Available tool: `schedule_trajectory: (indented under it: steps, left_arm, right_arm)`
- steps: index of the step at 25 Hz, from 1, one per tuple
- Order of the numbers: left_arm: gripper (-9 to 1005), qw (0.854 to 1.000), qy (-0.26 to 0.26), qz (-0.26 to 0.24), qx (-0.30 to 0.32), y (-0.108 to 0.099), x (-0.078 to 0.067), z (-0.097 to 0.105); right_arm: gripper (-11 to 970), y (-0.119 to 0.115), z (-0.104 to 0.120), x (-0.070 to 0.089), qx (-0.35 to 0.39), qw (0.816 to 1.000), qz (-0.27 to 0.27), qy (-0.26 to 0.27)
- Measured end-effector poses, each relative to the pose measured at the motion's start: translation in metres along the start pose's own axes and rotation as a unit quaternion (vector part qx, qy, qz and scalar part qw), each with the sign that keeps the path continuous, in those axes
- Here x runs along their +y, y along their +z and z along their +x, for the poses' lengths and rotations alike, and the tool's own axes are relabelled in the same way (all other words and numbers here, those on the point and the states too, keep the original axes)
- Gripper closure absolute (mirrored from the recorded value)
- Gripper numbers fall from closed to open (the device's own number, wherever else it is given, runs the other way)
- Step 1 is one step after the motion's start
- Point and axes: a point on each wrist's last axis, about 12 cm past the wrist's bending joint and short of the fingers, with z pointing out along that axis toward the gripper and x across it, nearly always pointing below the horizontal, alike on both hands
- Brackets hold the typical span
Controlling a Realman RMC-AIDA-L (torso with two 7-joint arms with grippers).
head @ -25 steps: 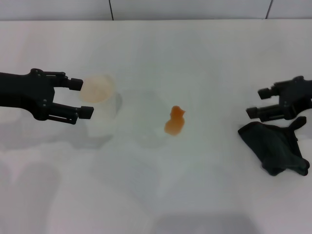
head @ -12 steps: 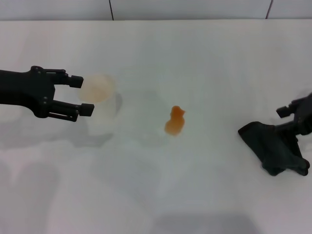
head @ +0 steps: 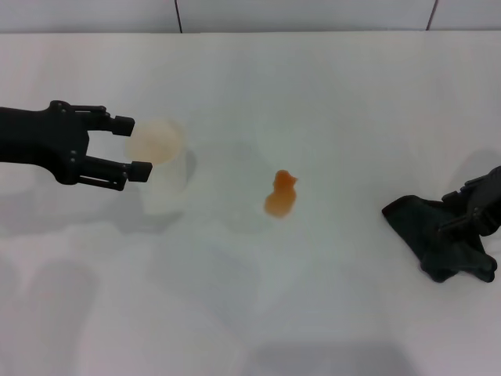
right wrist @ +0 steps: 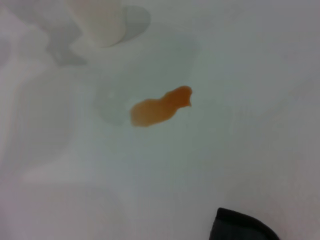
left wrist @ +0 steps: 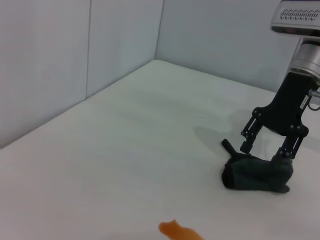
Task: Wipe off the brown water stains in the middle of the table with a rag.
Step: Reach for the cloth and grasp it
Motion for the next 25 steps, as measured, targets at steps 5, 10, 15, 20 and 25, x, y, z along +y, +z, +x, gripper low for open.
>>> schedule_trajectory:
  steps: [5,10,15,20,25]
  left_arm:
    - [108,1.0,0.002,-0.001,-0.002,0.0,0.0,-0.001]
    - [108,1.0,0.0,-0.003,-0.003,-0.001,0.0,0.001]
    - [108,1.0,-0.001,-0.004,-0.003,-0.001,0.0,0.002]
    - [109,1.0,-0.001,-0.003,-0.004,0.0,-0.001,0.003]
    - [109,1.0,-0.003,-0.003,-0.004,-0.001,-0.001,0.003]
  right_arm:
    - [256,0.002,0.0,0.001,0.002,1.0,0.001,-0.002]
    - [257,0.006,0.003,0.003,0.011,1.0,-0.003,-0.003]
    - [260,0.008,0.008,0.003,0.02,1.0,-0.003,0.004]
    - [263,0.01,0.008,0.004,0.023,1.0,0.002,-0.001]
    - [266,0.012,0.008,0.004,0.024,1.0,0.005,-0.003]
